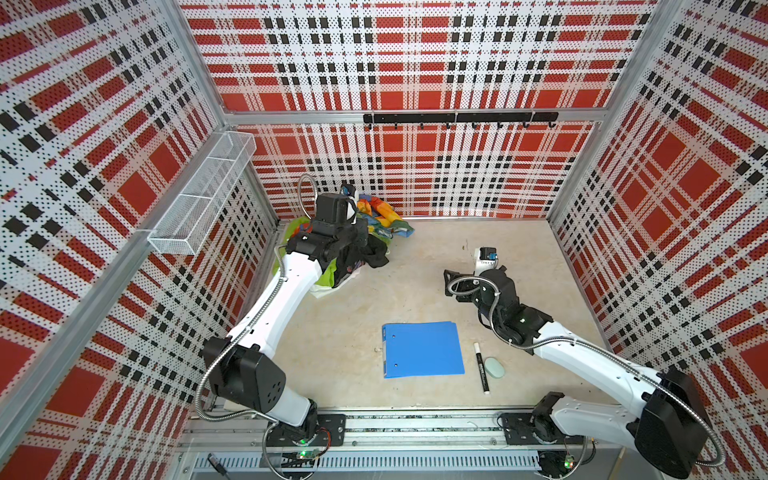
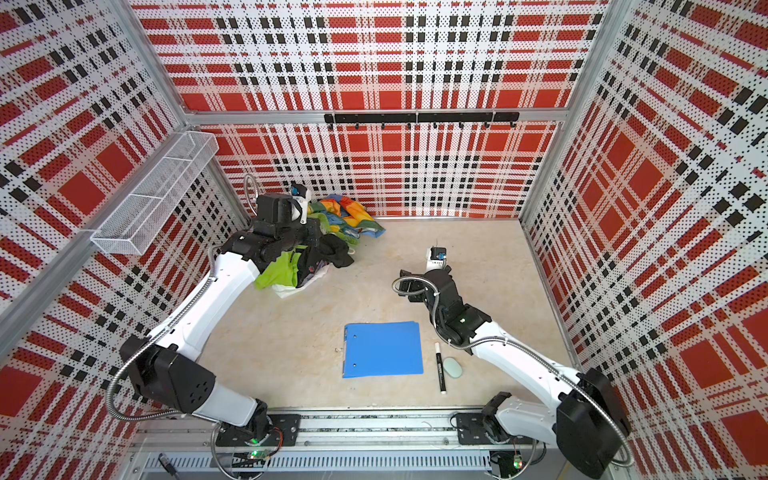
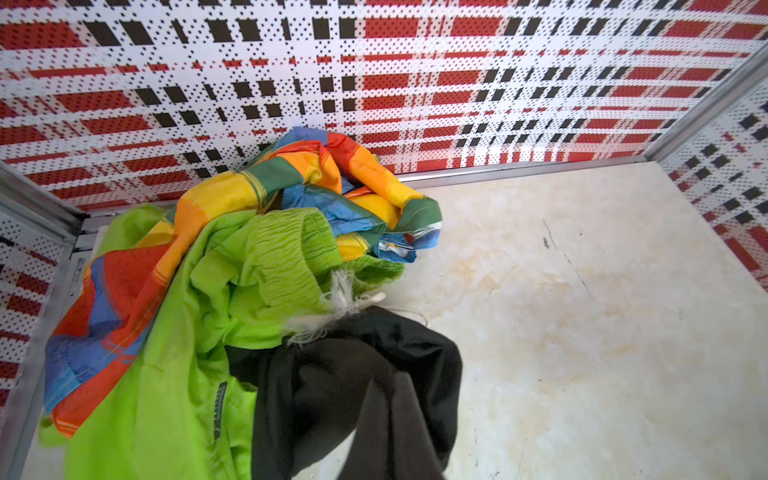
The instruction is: Pick out a specific cloth from the pile
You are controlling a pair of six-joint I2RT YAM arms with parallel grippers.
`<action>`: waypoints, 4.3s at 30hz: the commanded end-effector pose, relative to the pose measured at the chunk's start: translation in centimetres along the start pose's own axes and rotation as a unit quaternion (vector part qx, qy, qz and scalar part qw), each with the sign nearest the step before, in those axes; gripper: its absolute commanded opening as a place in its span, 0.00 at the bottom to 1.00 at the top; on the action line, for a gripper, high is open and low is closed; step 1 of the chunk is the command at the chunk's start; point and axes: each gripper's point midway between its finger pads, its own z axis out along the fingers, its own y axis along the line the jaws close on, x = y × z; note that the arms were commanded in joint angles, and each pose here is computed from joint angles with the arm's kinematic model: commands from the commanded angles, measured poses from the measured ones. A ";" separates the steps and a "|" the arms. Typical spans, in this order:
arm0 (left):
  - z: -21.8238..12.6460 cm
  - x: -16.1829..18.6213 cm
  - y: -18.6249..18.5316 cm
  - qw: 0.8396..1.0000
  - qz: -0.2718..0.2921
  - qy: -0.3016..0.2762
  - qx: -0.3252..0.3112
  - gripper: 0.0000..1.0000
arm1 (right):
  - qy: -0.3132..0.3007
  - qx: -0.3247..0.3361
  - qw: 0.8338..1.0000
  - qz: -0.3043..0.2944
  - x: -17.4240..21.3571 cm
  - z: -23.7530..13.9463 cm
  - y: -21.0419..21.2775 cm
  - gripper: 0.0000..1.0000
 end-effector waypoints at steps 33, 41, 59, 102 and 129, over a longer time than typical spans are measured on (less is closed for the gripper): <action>-17.0 -18.5 -2.8 0.923 -0.033 -0.335 0.188 0.00 | -0.017 -0.025 0.999 0.013 -0.9 -0.1 1.2 1.00; -20.4 -21.0 -1.9 0.877 -0.069 -0.404 0.252 0.00 | -0.017 -0.030 0.999 0.013 -0.9 -0.5 1.2 1.00; -28.9 -27.7 -3.2 0.793 -0.074 -0.491 0.352 0.00 | -0.026 -0.026 0.999 0.021 -1.1 -1.0 0.9 1.00; -20.0 -29.8 -20.3 0.697 -0.169 -0.449 0.532 0.00 | -0.084 0.070 0.988 0.105 -1.2 -6.6 -7.3 1.00; -16.2 -26.3 -27.8 0.686 -0.194 -0.384 0.587 0.00 | -0.065 -0.212 0.974 0.050 -3.3 -1.1 4.3 0.86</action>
